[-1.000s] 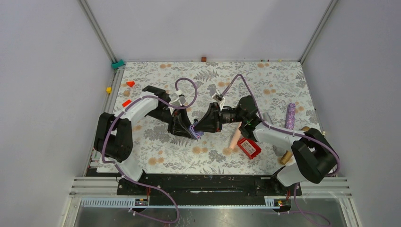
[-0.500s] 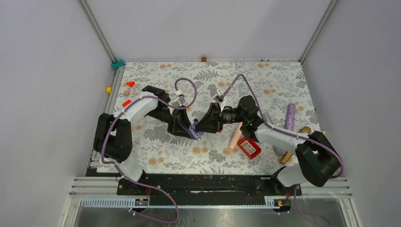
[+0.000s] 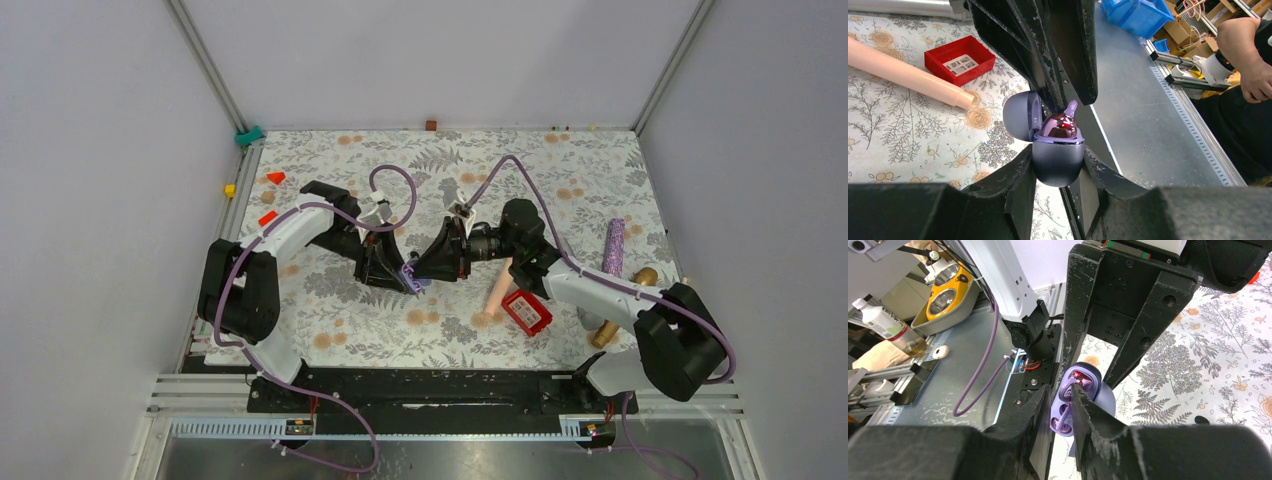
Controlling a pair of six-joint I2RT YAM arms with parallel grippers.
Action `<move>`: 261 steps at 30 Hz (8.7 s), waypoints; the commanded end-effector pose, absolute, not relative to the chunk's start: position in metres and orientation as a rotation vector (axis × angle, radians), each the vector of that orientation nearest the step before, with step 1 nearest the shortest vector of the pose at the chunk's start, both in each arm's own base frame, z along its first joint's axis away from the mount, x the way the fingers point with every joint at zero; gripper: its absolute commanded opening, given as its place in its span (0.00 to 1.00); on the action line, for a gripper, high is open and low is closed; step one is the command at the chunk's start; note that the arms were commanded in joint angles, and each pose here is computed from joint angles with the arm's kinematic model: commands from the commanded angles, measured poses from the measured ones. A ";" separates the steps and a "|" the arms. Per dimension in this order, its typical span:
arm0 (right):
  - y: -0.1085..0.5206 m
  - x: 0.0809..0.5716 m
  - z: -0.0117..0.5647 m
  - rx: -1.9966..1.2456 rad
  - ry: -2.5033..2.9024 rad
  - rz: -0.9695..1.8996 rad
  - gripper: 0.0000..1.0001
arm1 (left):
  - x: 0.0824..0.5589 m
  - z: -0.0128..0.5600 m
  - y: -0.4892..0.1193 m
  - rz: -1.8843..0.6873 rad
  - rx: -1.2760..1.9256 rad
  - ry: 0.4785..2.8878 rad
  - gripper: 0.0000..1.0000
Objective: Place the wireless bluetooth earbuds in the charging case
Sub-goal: Place the earbud in the charging case.
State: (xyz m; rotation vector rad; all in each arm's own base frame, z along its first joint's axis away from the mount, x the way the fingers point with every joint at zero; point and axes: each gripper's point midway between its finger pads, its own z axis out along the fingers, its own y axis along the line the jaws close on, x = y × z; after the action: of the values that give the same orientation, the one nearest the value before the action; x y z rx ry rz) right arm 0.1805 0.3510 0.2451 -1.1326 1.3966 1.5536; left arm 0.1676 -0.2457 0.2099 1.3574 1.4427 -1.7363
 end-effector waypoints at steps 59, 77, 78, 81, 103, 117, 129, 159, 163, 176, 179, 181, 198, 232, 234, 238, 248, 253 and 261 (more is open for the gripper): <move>0.322 0.180 0.300 -1.215 1.292 1.319 0.52 | 0.160 0.246 -0.251 -1.740 1.269 1.294 0.00; 0.333 0.161 0.307 -1.163 1.255 1.591 0.24 | 0.160 0.243 -0.251 -1.735 1.281 1.299 0.00; 0.334 0.159 0.307 -1.172 1.252 1.596 0.24 | 0.160 0.242 -0.251 -1.735 1.283 1.300 0.00; 0.335 0.154 0.303 -1.194 1.249 1.612 0.24 | 0.159 0.243 -0.250 -1.733 1.285 1.299 0.00; 0.337 0.140 0.287 -1.284 1.237 1.658 0.30 | 0.157 0.239 -0.248 -1.696 1.340 1.288 0.00; 0.332 0.143 0.290 -1.282 1.235 1.554 0.36 | 0.155 0.233 -0.244 -1.654 1.411 1.291 0.00; 0.333 0.151 0.288 -1.237 1.268 1.512 0.36 | 0.159 0.228 -0.244 -1.654 1.424 1.319 0.00; 0.349 0.149 0.273 -1.214 1.327 1.586 0.37 | 0.160 0.228 -0.244 -1.658 1.425 1.331 0.00; 0.349 0.154 0.267 -1.222 1.352 1.549 0.37 | 0.160 0.229 -0.244 -1.655 1.427 1.329 0.00; 0.348 0.156 0.267 -1.221 1.354 1.519 0.37 | 0.160 0.230 -0.244 -1.655 1.426 1.327 0.00; 0.348 0.162 0.265 -1.198 1.376 1.490 0.36 | 0.160 0.230 -0.244 -1.654 1.428 1.327 0.00; 0.349 0.162 0.265 -1.201 1.378 1.482 0.36 | 0.160 0.229 -0.244 -1.653 1.428 1.328 0.00; 0.348 0.152 0.276 -1.174 1.311 1.574 0.38 | 0.160 0.229 -0.243 -1.652 1.433 1.329 0.00; 0.321 0.195 0.274 -1.113 1.385 1.324 0.94 | 0.157 0.232 -0.242 -1.637 1.442 1.315 0.00; 0.322 0.191 0.271 -1.135 1.388 1.348 0.99 | 0.156 0.233 -0.242 -1.636 1.443 1.312 0.00; 0.324 0.189 0.266 -1.157 1.402 1.379 1.00 | 0.157 0.233 -0.242 -1.637 1.440 1.313 0.00; 0.331 0.187 0.253 -1.156 1.462 1.473 1.00 | 0.157 0.233 -0.242 -1.635 1.440 1.313 0.00; 0.330 0.181 0.257 -1.171 1.442 1.508 1.00 | 0.157 0.232 -0.242 -1.639 1.440 1.315 0.00; 0.309 0.112 0.322 -1.349 1.084 1.815 0.99 | 0.157 0.232 -0.242 -1.640 1.438 1.316 0.00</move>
State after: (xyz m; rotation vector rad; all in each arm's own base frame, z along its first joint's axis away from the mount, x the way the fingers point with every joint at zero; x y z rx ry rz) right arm 0.1597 0.3267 0.2540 -1.1762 1.4705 1.6646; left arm 0.1592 -0.2418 0.2145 1.4412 1.3641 -1.6598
